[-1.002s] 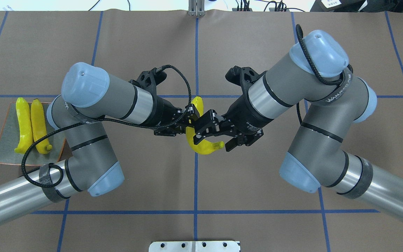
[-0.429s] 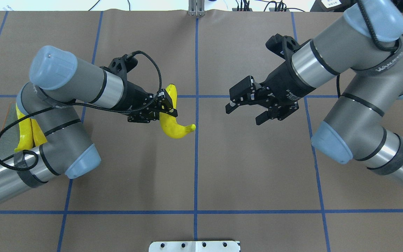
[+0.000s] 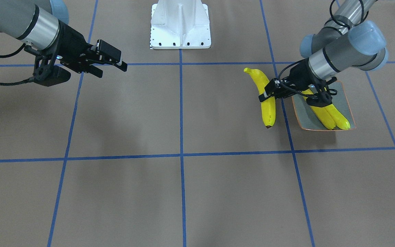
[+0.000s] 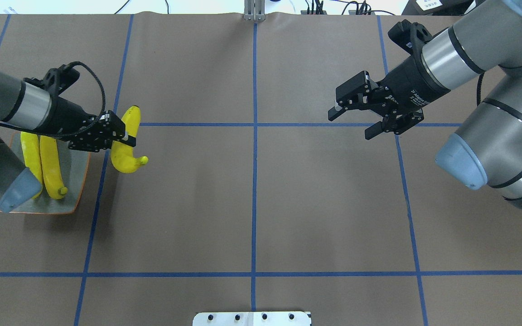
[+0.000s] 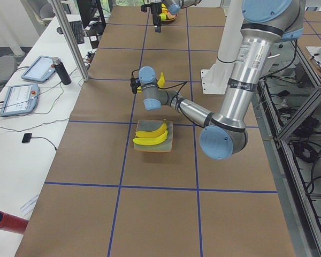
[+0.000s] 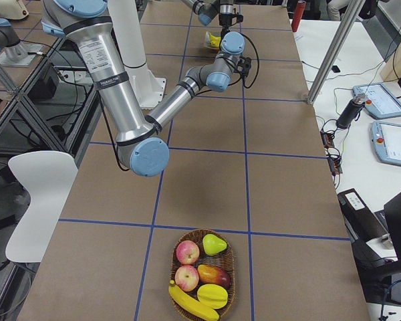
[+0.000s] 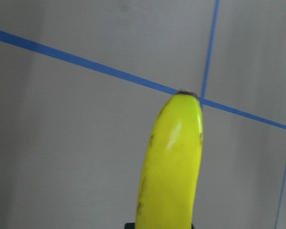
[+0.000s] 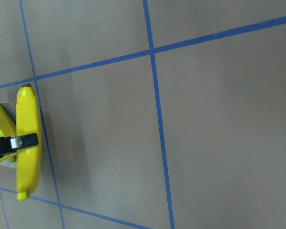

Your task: Transfer all bananas from basket to plate

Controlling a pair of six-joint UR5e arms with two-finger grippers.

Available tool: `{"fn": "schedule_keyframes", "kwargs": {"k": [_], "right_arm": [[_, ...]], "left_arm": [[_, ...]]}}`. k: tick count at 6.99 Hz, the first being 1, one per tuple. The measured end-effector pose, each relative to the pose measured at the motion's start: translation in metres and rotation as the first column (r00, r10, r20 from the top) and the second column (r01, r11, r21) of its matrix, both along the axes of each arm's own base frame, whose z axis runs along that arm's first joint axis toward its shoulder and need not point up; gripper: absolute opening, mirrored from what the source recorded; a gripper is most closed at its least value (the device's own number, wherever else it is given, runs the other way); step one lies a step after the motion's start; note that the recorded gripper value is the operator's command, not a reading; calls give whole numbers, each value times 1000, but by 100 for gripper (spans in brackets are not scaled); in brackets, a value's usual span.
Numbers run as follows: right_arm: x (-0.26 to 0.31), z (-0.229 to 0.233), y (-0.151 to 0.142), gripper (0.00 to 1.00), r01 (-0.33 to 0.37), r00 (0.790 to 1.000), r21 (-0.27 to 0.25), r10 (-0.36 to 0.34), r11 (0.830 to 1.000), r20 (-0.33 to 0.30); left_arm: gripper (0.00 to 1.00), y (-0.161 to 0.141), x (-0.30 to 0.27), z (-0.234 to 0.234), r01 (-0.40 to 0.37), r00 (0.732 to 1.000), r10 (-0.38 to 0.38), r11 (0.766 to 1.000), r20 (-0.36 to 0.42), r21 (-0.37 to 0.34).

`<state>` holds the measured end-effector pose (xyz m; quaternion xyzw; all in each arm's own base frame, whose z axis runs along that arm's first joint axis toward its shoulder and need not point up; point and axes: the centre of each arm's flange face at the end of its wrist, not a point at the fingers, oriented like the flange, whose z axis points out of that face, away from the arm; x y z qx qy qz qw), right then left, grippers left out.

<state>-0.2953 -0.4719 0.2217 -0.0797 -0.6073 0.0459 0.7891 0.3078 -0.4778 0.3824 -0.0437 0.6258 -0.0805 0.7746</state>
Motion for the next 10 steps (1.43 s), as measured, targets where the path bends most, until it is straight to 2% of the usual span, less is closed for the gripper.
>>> {"fn": "schedule_keyframes", "kwargs": {"k": [2, 4, 6, 7, 8, 10], "right_arm": [[-2, 10, -4, 100, -8, 1000, -14, 8, 1000, -15], [-6, 19, -10, 100, -13, 999, -27, 12, 1000, -30], [-7, 19, -11, 100, -13, 999, -26, 13, 1000, -31], [-8, 19, -11, 100, -13, 999, -26, 12, 1000, -31], [-7, 19, -11, 100, -12, 999, -27, 12, 1000, -31], [-7, 19, -12, 100, -13, 999, -28, 12, 1000, -31]], "left_arm": [[0, 4, -31, 46, 31, 998, -29, 999, 49, -42], [0, -4, -49, 99, 94, 990, -83, 992, 111, -90], [0, -10, -60, 138, 128, 984, -116, 988, 133, -86], [31, -11, -63, 144, 133, 984, -121, 987, 134, -85], [99, -11, -65, 146, 134, 984, -122, 987, 133, -84], [100, -12, -67, 145, 137, 984, -126, 988, 128, -79]]}}
